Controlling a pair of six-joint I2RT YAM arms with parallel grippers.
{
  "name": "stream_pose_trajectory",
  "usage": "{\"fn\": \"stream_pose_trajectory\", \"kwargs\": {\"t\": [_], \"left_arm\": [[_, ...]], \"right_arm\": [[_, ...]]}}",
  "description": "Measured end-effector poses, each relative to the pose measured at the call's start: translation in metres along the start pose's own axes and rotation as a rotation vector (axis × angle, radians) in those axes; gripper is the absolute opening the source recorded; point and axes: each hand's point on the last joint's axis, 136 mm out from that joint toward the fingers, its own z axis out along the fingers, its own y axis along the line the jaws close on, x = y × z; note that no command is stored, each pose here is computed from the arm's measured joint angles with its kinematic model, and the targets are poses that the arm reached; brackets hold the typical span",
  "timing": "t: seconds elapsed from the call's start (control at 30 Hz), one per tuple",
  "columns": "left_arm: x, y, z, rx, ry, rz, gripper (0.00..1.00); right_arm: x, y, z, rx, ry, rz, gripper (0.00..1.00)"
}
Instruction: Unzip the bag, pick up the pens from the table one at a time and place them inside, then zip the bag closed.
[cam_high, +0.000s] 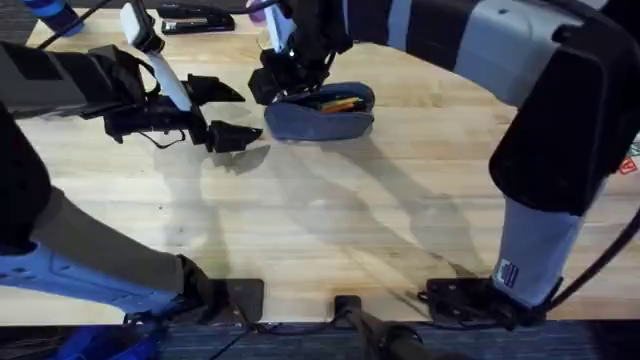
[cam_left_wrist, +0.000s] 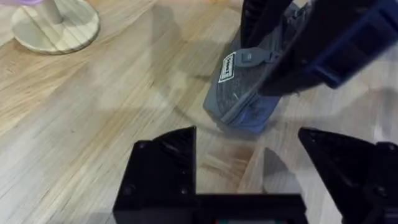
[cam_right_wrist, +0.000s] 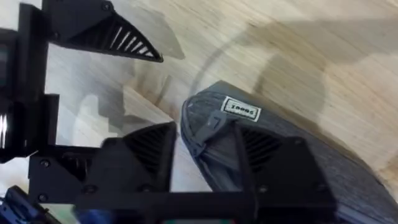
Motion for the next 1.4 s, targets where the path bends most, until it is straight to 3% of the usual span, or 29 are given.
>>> {"fn": "stream_pose_trajectory", "kwargs": {"t": [0.17, 0.37, 0.5, 1.07, 1.23, 1.27, 1.4], "left_arm": [[0.000, 0.000, 0.000, 0.001, 0.000, -0.001, 0.993], [0.000, 0.000, 0.000, 0.001, 0.000, -0.001, 0.993], [0.000, 0.000, 0.000, 0.001, 0.000, -0.002, 0.993], [-0.005, -0.001, 0.002, 0.010, -0.021, 0.012, 0.992], [-0.012, -0.005, 0.012, 0.034, -0.034, 0.061, 0.993], [-0.020, -0.010, 0.025, 0.062, -0.039, 0.130, 0.994], [-0.026, -0.012, 0.033, 0.075, -0.044, 0.179, 0.994]], "right_arm": [[-0.001, 0.001, 0.000, -0.005, -0.003, 0.007, 0.267], [-0.001, 0.002, 0.000, -0.006, -0.005, 0.005, 0.165], [-0.001, 0.002, 0.000, -0.006, -0.005, 0.008, 0.038], [0.006, 0.003, -0.016, 0.000, 0.018, 0.000, 0.033], [0.001, 0.007, -0.031, -0.006, -0.008, -0.005, 0.031], [0.001, 0.008, -0.033, -0.006, -0.007, -0.005, 0.031], [0.001, 0.008, -0.033, -0.006, -0.007, -0.005, 0.031]]}}
